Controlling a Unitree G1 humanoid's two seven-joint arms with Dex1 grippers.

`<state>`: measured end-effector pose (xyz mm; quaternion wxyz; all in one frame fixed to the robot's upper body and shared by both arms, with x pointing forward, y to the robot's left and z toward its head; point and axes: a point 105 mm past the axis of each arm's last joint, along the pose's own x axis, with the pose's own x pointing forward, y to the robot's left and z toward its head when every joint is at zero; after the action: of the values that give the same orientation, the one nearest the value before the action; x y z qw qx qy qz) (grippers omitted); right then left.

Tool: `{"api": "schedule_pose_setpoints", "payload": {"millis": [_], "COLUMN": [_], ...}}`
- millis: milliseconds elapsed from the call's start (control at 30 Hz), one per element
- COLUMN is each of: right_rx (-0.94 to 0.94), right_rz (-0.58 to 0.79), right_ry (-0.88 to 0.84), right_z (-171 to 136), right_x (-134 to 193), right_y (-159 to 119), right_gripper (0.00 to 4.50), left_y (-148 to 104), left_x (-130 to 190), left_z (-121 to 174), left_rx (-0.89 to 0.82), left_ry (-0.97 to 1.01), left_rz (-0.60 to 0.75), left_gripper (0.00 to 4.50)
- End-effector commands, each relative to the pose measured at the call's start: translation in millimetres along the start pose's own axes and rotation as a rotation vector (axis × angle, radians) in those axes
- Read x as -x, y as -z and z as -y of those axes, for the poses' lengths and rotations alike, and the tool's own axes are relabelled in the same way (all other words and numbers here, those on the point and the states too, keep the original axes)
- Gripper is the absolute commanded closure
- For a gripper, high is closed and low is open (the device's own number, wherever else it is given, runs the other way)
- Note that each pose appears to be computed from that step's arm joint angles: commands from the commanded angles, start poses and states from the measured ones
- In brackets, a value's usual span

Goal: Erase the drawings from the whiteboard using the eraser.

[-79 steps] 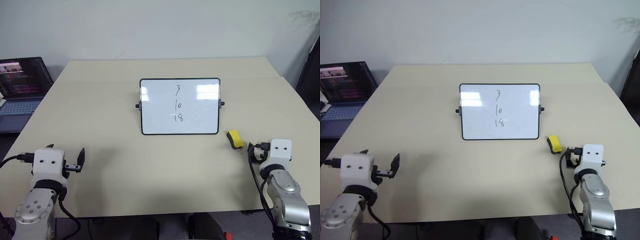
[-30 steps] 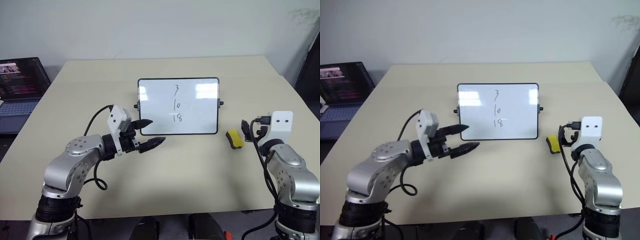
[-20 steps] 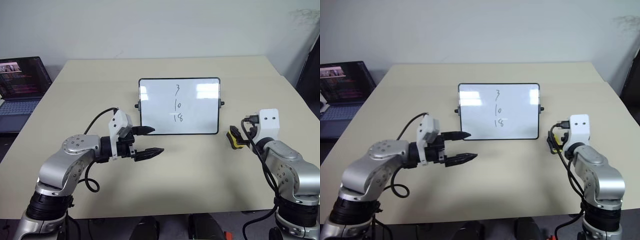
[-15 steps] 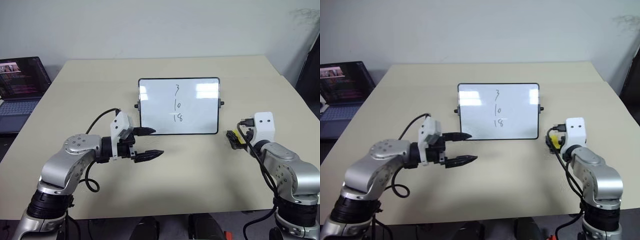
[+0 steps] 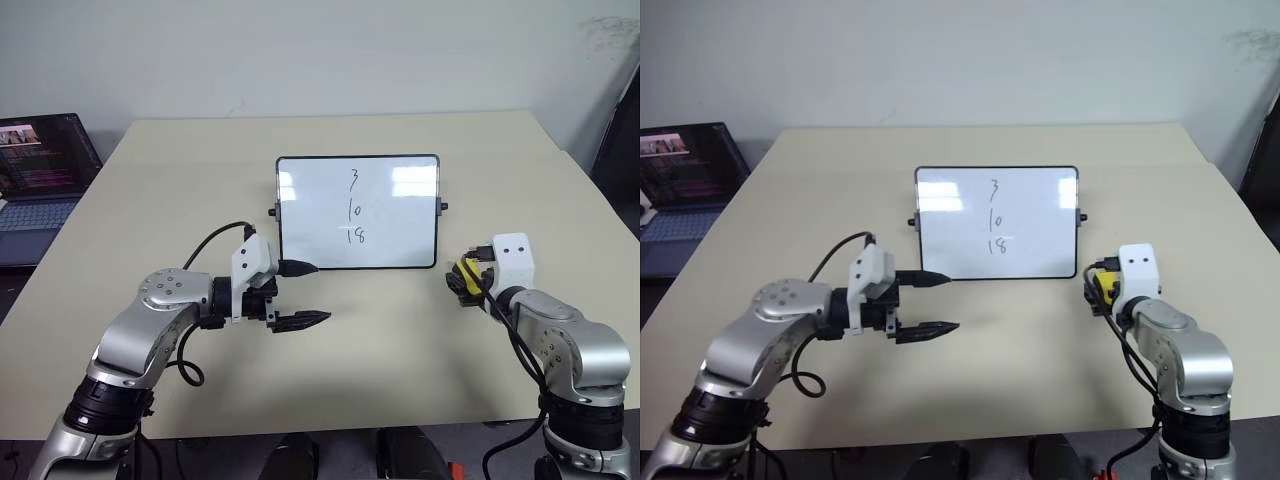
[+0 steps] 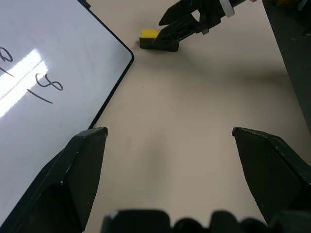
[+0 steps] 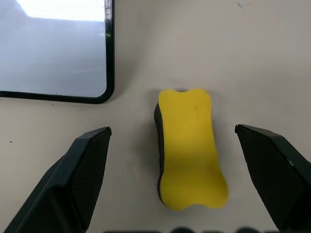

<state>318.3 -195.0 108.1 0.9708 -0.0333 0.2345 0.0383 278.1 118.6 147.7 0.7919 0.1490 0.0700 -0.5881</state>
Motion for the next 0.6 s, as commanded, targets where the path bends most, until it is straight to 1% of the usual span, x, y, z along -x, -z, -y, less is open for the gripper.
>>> {"api": "schedule_pose_setpoints", "payload": {"millis": [33, 167, 600], "right_rx": [0.0, 0.001, -0.002], "right_rz": [0.054, 0.056, 0.036], "right_ry": [0.011, 0.002, 0.028], "right_z": [-1.3, -5.0, 2.7], "right_x": [-0.3, -4.2, -9.2], "right_y": [-14.6, -16.5, -12.1], "right_gripper": [0.04, 0.04, 0.04], "left_y": [-11.3, -10.6, -12.3], "left_x": [-2.1, -6.1, -3.6], "left_z": [1.9, 2.6, 2.6], "left_rx": [-0.045, -0.047, -0.041], "left_ry": [0.003, -0.013, -0.021], "left_rz": [0.025, 0.029, 0.03], "left_gripper": [0.0, 0.0, 0.0]}}
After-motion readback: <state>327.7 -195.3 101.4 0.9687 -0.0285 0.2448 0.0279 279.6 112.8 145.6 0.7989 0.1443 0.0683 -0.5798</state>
